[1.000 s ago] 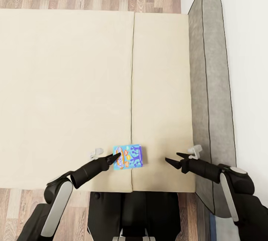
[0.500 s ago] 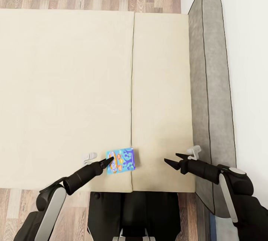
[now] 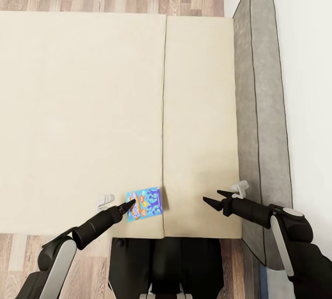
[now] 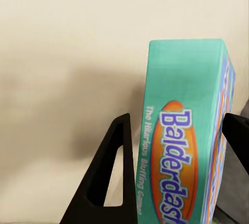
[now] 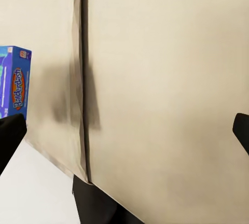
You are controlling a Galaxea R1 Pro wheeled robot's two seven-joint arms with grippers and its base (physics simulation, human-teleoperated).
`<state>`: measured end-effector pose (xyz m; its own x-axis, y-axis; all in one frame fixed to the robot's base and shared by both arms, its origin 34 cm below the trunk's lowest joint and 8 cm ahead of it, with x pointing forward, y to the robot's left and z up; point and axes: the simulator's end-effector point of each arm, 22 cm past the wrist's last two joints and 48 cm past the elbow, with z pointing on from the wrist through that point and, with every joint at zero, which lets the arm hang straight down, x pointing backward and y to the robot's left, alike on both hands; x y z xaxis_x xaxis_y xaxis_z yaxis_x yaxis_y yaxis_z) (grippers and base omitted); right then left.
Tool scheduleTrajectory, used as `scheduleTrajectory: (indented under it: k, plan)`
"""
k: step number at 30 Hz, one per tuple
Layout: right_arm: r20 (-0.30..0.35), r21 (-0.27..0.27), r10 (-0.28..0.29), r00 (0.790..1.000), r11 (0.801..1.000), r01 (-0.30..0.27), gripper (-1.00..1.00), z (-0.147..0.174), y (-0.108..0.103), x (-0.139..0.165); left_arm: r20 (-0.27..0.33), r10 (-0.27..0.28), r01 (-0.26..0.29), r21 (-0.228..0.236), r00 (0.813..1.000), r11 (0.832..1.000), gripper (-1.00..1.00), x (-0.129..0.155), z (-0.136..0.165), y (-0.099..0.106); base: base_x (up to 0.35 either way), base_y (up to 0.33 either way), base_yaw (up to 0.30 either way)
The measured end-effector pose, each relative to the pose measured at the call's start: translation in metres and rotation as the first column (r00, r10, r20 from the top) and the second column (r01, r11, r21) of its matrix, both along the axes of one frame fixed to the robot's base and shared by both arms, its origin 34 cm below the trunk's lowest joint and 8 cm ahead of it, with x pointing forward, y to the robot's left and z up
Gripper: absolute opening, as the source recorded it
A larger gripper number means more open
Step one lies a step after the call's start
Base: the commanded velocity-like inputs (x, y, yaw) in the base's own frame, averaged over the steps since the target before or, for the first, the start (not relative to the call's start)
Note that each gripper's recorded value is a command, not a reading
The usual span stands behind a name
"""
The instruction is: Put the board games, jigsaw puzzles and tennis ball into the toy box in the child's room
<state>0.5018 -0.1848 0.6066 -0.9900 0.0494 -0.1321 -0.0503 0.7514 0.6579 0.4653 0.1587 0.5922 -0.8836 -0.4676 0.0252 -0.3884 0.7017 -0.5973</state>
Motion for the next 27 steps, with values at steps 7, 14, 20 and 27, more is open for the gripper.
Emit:
scheduleTrajectory:
  k: [7,14,20,27]
  plan:
    - [-0.002,0.014,0.018,1.0,1.0,-0.018,1.0,0.007,0.009,-0.005,0.001,0.004,-0.004,-0.003,1.0,1.0,-1.0,-0.003,0.007,0.0,0.0,0.0,0.0]
    - [-0.005,0.019,0.028,1.0,0.999,-0.028,1.0,0.013,0.015,-0.01,0.003,0.005,-0.005,-0.006,1.0,1.0,-1.0,-0.005,0.014,-0.002,0.0,0.0,0.0]
    - [-0.007,0.021,0.032,0.999,0.999,-0.032,1.0,0.017,0.017,-0.013,0.004,0.005,-0.005,-0.007,1.0,1.0,-1.0,-0.007,0.019,-0.002,0.0,0.0,0.0]
    - [-0.008,0.026,0.035,0.999,0.999,-0.035,1.0,0.023,0.02,-0.016,0.003,0.005,-0.005,-0.009,1.0,1.0,-1.0,-0.01,0.024,-0.003,0.0,0.0,0.0]
